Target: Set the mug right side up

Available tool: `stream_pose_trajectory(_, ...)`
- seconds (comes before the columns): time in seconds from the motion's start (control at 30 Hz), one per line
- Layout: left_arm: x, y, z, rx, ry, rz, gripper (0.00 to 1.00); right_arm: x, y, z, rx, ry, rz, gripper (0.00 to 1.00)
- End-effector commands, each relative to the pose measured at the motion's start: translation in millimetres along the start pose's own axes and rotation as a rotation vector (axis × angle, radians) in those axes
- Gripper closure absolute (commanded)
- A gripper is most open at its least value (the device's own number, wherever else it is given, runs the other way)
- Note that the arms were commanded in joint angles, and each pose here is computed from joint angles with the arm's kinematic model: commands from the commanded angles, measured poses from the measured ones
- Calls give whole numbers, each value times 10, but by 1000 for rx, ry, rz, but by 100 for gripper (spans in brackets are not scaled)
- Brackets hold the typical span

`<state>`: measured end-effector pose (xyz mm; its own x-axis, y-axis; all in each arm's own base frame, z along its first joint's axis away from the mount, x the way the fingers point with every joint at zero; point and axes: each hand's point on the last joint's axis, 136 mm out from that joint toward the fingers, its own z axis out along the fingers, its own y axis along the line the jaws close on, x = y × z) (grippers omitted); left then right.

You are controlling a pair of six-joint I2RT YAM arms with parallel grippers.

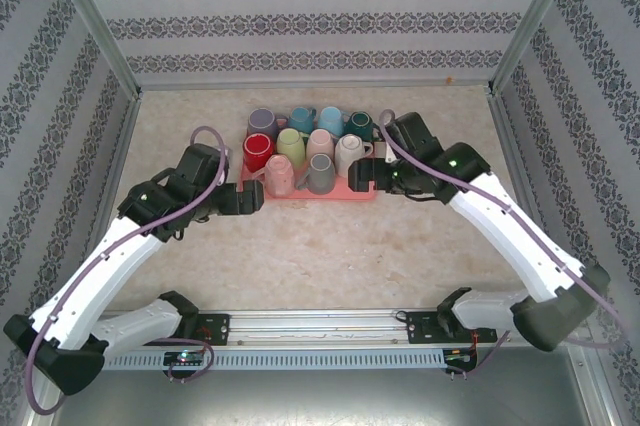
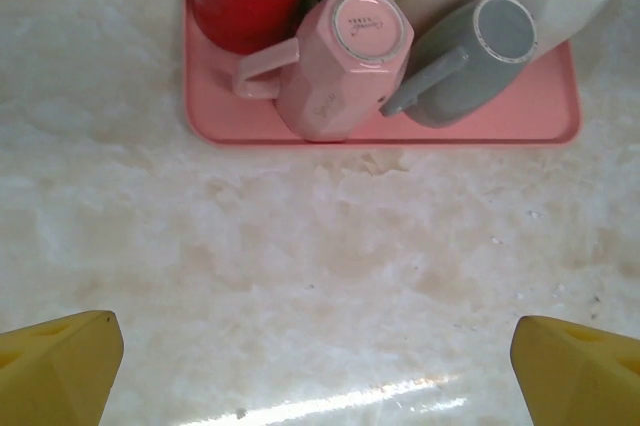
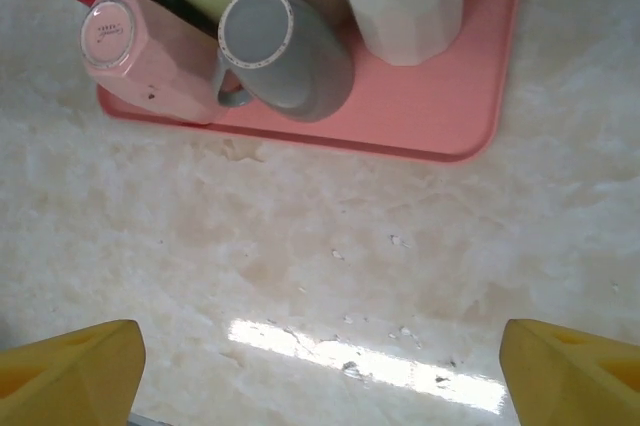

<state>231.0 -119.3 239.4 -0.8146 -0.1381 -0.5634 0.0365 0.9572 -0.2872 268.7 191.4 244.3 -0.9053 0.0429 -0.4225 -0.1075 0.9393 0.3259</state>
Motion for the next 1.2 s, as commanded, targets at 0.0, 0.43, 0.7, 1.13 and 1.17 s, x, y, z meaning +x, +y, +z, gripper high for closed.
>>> stream_pose_trajectory(0.0,37,29,-70,22,-16,-86,0,-68,4,188,50,54,101,12)
stream_pose_trajectory(0.43,289,178,0,34,-28,-180,0,-519,344,1174,162,201,517,13)
stream_pose_trajectory(0.7,385,250,46,23,-25,-194,0,-555,298,1530,265,228,595,15)
stream_pose_trajectory(1.13,443,343,19,-10,-27,-209,0,-517,335,1955,305,259,624,16)
stream_pose_trajectory(1.17,457,355,13,-14,-26,-206,0,-498,334,1975,308,262,625,16)
